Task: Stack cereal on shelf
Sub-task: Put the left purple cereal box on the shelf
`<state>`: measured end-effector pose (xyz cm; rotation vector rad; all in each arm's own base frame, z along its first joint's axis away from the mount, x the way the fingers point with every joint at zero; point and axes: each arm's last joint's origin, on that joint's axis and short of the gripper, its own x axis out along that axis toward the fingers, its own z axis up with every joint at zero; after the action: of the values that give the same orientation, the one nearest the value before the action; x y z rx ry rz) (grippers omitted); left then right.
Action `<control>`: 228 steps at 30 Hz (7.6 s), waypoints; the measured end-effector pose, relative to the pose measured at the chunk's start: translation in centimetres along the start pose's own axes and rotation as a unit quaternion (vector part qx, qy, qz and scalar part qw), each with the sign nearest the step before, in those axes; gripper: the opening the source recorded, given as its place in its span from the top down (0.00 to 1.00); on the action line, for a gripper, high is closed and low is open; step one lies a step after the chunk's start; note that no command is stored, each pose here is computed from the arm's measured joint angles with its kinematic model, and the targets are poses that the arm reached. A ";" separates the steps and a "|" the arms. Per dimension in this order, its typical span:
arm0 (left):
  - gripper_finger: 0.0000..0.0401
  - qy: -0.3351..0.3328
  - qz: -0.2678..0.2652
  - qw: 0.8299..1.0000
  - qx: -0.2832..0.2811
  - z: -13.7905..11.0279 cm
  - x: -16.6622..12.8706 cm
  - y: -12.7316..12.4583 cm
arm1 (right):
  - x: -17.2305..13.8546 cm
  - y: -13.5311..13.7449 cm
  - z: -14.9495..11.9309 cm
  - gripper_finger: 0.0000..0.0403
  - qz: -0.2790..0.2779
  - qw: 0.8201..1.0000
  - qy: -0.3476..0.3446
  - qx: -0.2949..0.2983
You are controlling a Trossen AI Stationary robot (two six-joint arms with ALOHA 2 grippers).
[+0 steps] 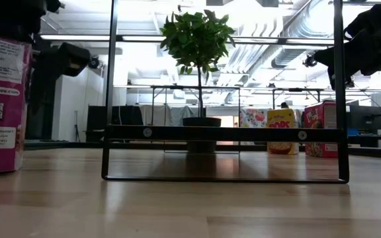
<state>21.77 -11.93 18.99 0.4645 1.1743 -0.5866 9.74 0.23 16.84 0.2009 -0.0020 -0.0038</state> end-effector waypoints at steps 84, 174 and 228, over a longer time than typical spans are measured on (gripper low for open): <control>0.68 -0.149 0.298 0.712 -0.618 -1.6 -6.3 23.6 | 0.4 -0.1 -0.5 1.00 -0.007 1.000 0.028 -0.001; 0.47 -0.148 0.416 0.728 -0.525 -6.7 -10.4 14.3 | 0.4 -0.1 -0.5 1.00 -0.007 1.000 0.028 -0.001; 1.00 -0.293 0.346 0.684 -0.571 -8.6 -0.7 17.2 | 0.4 -0.1 -0.5 1.00 -0.007 1.000 0.028 -0.001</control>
<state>26.54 6.60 17.52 -0.3799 0.4671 0.6771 10.11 0.24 16.37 0.1986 0.0562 -0.0118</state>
